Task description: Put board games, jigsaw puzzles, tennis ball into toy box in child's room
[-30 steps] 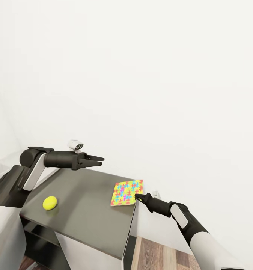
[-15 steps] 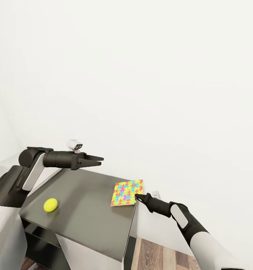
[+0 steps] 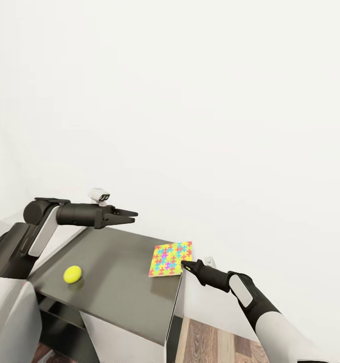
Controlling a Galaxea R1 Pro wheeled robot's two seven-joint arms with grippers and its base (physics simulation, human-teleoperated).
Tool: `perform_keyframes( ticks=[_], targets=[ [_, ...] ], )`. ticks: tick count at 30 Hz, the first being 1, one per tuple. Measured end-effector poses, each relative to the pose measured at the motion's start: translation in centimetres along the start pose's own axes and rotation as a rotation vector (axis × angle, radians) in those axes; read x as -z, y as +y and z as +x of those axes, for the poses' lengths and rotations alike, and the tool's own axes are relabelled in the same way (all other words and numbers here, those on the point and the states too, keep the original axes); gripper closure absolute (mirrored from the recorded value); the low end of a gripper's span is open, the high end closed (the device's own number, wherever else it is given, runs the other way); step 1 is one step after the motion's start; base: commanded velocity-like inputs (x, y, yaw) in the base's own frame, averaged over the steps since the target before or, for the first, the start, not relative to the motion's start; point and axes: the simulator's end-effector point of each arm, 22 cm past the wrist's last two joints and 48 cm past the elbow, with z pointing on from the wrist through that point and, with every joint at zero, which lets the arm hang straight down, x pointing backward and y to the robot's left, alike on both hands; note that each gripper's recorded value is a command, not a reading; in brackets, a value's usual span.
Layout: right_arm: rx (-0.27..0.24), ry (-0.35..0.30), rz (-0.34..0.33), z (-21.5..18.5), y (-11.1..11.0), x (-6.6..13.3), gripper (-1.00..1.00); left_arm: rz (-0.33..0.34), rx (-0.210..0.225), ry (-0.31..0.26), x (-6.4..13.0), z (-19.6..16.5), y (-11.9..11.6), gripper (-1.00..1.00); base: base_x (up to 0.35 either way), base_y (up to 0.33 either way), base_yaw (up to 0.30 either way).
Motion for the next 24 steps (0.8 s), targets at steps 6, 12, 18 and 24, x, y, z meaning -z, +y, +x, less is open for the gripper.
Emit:
perform_keyframes(
  ticks=[6, 12, 18, 24],
  targets=[
    [0.000, 0.000, -0.001, -0.3, 0.9, 0.3, 1.00, -0.035, 0.012, 0.010, 1.5, -0.4, 0.4, -1.00, -0.003, 0.000, 0.000],
    [0.008, -0.005, -0.069, -0.8, 3.5, 0.6, 1.00, -0.078, 0.038, 0.024, 3.6, -0.2, 1.1, -1.00, 0.000, 0.000, 0.000],
    [0.056, -0.021, -0.119, -1.9, 6.4, 1.1, 1.00, 0.025, 0.099, 0.037, 5.0, 1.4, -1.2, -1.00, 0.000, 0.000, 0.000],
    [0.066, -0.021, -0.121, -2.1, 7.4, 1.4, 1.00, 0.029, 0.247, 0.020, 7.5, 5.2, -0.4, -1.00, 0.000, 0.000, 0.000]
  ],
)
